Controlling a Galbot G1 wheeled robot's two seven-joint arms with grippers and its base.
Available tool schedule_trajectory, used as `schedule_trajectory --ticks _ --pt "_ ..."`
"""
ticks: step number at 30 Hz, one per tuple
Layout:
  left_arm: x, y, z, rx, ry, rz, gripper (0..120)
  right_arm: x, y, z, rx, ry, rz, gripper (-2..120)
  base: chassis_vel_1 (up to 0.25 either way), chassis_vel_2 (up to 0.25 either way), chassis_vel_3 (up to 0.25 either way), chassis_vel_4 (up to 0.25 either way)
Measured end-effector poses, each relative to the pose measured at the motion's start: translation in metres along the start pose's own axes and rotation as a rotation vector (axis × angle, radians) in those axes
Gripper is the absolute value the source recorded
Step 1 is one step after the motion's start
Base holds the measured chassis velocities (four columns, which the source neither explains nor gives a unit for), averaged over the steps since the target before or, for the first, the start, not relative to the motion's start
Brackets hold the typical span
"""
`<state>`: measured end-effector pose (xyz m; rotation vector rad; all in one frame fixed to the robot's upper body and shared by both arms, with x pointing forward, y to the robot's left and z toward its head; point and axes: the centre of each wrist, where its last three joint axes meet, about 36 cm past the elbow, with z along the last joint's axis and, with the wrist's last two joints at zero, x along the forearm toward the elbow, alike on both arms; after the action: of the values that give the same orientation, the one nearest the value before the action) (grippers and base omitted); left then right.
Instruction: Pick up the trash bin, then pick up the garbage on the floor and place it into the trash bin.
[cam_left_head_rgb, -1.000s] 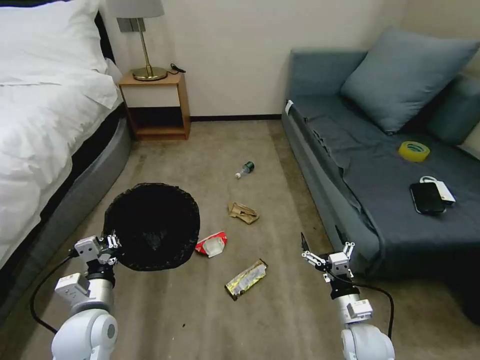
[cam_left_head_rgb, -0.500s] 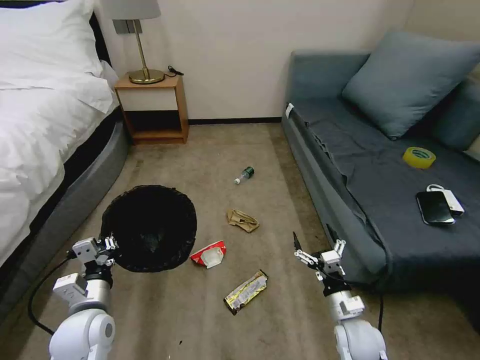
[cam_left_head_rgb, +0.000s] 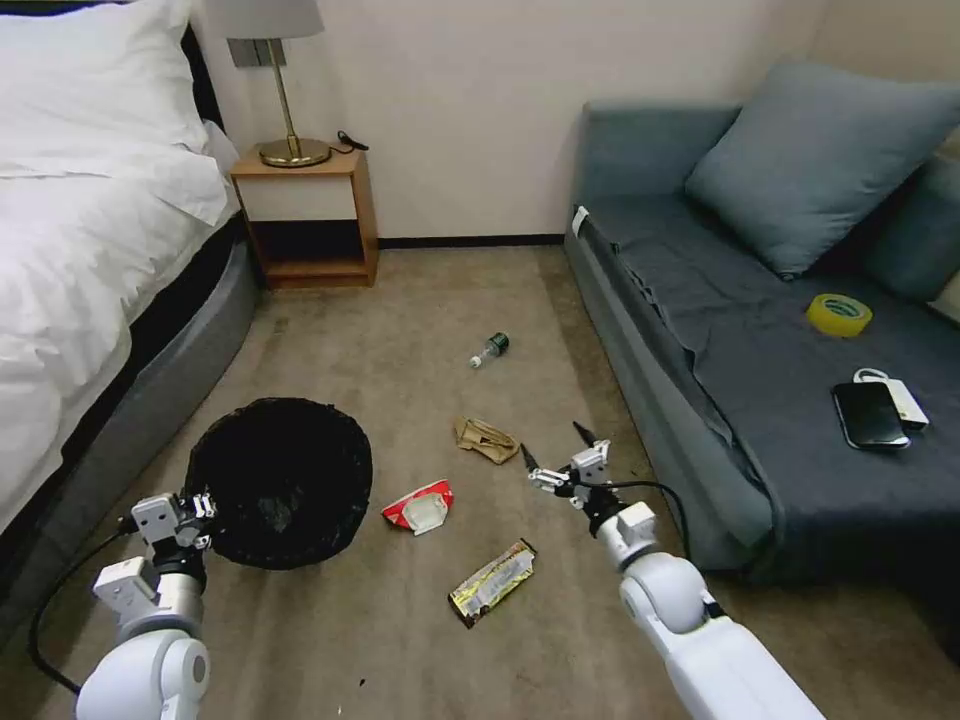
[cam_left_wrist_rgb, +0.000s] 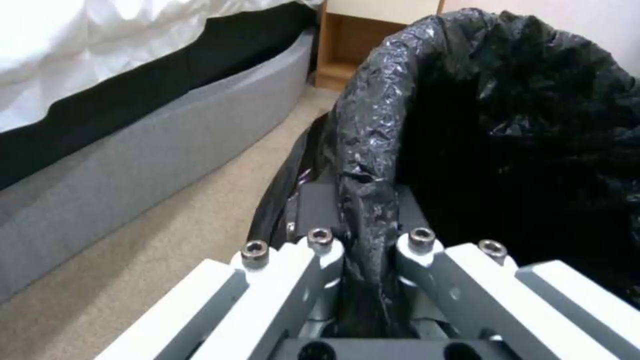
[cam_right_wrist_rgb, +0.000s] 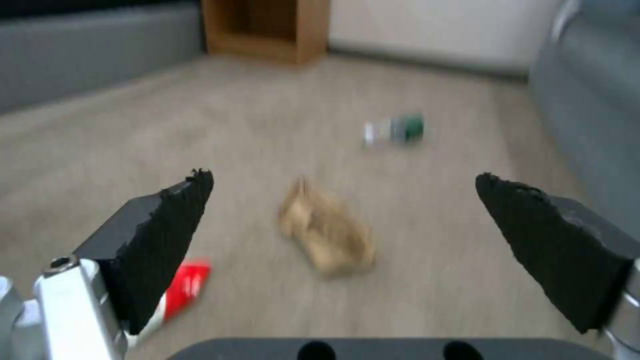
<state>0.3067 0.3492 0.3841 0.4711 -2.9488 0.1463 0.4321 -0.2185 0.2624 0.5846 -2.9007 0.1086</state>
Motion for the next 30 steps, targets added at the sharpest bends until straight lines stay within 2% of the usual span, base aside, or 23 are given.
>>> schedule_trajectory --ticks 3,4,5,7,9,11,13,15,16,19,24,30 --pt "-0.001 0.005 0.002 -0.006 0.004 -0.007 4 -0.001 0.001 0.024 -0.102 0.124 0.006 100 0.0 0.0 0.0 0.0" --pt "-0.001 0.005 0.002 -0.006 0.004 -0.007 4 -0.001 0.001 0.024 -0.102 0.124 0.006 100 0.0 0.0 0.0 0.0" --pt "-0.001 0.006 0.002 -0.008 0.005 -0.01 4 0.0 0.0 0.031 -0.136 0.176 0.0 100 0.0 0.0 0.0 0.0" --pt "-0.002 0.008 0.003 -0.011 0.008 -0.009 4 -0.001 0.0 0.034 -0.194 0.27 -0.011 100 0.0 0.0 0.0 0.0" --pt "-0.002 0.008 0.003 -0.012 0.009 -0.007 4 -0.001 0.0 0.034 -0.211 0.294 -0.014 100 0.0 0.0 0.0 0.0" --pt "-0.002 0.008 0.004 -0.013 0.011 -0.005 4 -0.003 0.0 0.034 -0.277 0.365 -0.022 100 0.0 0.0 0.0 0.0" --pt "-0.002 0.008 0.004 -0.014 0.012 -0.005 4 -0.004 -0.001 0.034 -0.299 0.383 -0.026 100 0.0 0.0 0.0 0.0" --pt "0.0 0.007 0.006 -0.015 0.019 -0.005 4 -0.004 -0.003 0.033 -0.39 0.44 -0.073 100 0.0 0.0 0.0 0.0" --pt "0.0 0.007 0.006 -0.015 0.019 -0.005 4 -0.004 -0.003 0.033 -0.39 0.44 -0.073 100 0.0 0.0 0.0 0.0" --pt "0.003 0.01 0.008 -0.02 0.026 -0.006 4 0.006 -0.02 0.046 -0.508 0.445 -0.168 100 0.0 0.0 0.0 0.0" --pt "0.004 0.014 0.013 -0.024 0.033 -0.009 4 0.02 -0.037 0.082 -0.514 0.419 -0.261 100 0.0 0.0 0.0 0.0" --pt "0.003 0.015 0.017 -0.03 0.039 -0.01 4 0.021 -0.034 0.1 -0.541 0.413 -0.281 100 0.0 0.0 0.0 0.0"
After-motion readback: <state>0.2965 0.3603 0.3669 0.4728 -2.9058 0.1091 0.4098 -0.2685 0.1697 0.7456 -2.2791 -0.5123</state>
